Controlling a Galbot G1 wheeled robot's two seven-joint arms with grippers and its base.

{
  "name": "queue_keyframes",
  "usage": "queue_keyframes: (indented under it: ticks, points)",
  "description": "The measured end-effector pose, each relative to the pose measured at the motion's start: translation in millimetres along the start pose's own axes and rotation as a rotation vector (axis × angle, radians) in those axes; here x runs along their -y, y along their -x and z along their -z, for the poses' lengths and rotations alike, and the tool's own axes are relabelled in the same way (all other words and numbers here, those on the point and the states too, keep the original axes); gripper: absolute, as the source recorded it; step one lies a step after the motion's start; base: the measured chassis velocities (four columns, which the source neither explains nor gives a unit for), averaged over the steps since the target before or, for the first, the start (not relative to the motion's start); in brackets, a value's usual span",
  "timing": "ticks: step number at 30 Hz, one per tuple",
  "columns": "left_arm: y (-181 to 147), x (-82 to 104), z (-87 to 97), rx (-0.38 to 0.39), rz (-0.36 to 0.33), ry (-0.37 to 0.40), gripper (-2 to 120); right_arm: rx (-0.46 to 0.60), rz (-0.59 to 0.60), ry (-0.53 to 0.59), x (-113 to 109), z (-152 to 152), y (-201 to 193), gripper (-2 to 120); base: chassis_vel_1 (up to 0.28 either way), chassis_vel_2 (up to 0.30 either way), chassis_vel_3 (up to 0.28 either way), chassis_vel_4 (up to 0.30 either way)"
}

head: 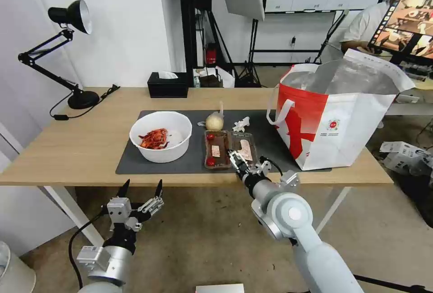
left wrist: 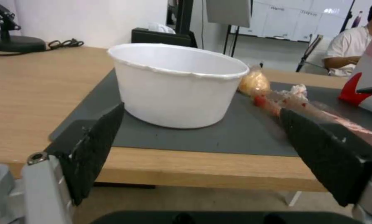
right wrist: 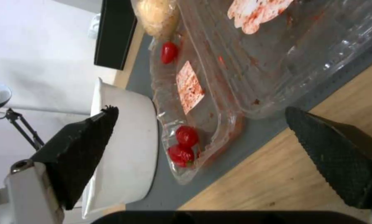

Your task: Pick up the trash from the table and place it into the takeout bag.

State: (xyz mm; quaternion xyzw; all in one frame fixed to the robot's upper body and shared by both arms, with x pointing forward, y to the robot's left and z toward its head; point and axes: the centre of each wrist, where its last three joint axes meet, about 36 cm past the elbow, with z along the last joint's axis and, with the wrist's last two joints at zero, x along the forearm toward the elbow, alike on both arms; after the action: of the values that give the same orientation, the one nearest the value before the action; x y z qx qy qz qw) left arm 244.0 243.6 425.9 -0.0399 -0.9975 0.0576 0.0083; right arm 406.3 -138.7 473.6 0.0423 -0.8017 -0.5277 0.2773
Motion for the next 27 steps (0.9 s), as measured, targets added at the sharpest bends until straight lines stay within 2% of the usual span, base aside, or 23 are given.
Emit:
queue_keyframes:
  ticks: [10,19,27]
  points:
    - [-0.6,2.2,3.6,0.009,-0.003,-0.002,100,0.006,-0.008,0.02,2.0,0.5,0.9,100,0.0,0.0,0.0,0.0]
    - [-1.0,2.8,-0.9,-0.003,-0.001,-0.001,100,0.029,0.001,0.037,2.6,6.1,3.6,100,0.0,0.0,0.0,0.0]
    - [-1.9,2.4,-1.4,-0.004,0.0,0.0,100,0.077,0.054,-0.016,-1.0,4.6,-0.2,100,0.0,0.0,0.0,0.0]
